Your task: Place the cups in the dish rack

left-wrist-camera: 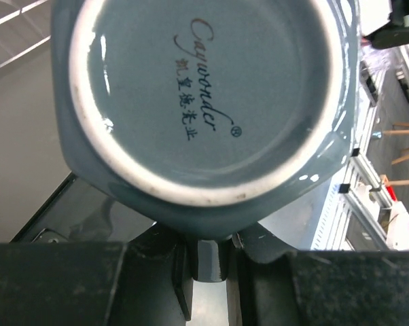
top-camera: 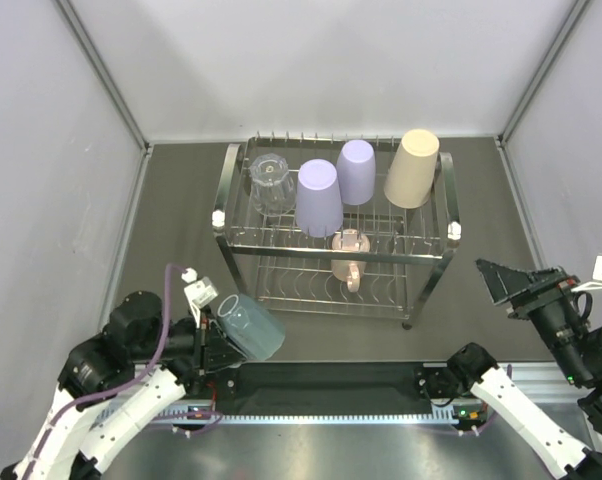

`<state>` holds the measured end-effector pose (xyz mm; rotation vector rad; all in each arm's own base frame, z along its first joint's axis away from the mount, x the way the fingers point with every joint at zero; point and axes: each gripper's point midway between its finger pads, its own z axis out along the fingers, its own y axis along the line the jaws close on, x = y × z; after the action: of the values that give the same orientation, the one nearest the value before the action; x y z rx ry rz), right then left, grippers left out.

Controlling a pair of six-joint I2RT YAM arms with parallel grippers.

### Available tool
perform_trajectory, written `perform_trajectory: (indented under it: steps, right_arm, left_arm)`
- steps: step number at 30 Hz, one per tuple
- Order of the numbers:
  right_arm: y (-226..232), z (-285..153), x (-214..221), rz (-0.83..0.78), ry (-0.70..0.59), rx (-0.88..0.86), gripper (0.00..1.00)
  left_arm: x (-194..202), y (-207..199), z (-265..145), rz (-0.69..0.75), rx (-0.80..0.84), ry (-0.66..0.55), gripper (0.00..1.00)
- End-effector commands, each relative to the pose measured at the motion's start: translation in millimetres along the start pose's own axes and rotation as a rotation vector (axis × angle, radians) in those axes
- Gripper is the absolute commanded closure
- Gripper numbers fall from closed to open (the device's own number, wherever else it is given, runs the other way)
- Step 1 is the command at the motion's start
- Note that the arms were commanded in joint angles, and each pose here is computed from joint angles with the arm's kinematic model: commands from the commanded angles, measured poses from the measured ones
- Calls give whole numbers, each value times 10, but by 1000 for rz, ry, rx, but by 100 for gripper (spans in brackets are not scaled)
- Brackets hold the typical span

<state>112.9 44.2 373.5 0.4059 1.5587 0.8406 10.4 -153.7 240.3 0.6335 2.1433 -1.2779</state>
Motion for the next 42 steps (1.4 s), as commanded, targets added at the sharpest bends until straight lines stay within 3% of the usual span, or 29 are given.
perform_trajectory:
  steps: [1,7,12,28,36,42]
  right_arm:
    - [-84,-66,-30,8,-24,17,28]
    - [-164,-17,48,-8,-5,49,28]
    - [-201,12,84,-17,4,67,28]
    - [-315,68,174,-40,15,103,26]
    - [-430,16,214,-29,7,126,26]
    - [-413,83,230,-61,28,141,26]
  left_arm:
    - [-40,85,89,51,-7,-15,100]
    - [-24,370,240,59,-114,7,100]
    - [-318,333,310,52,-125,-79,100]
    - [-70,431,626,-37,-98,16,100]
    - [-408,432,751,-102,-129,-116,100]
    - [-327,543,934,-167,-139,-120,100]
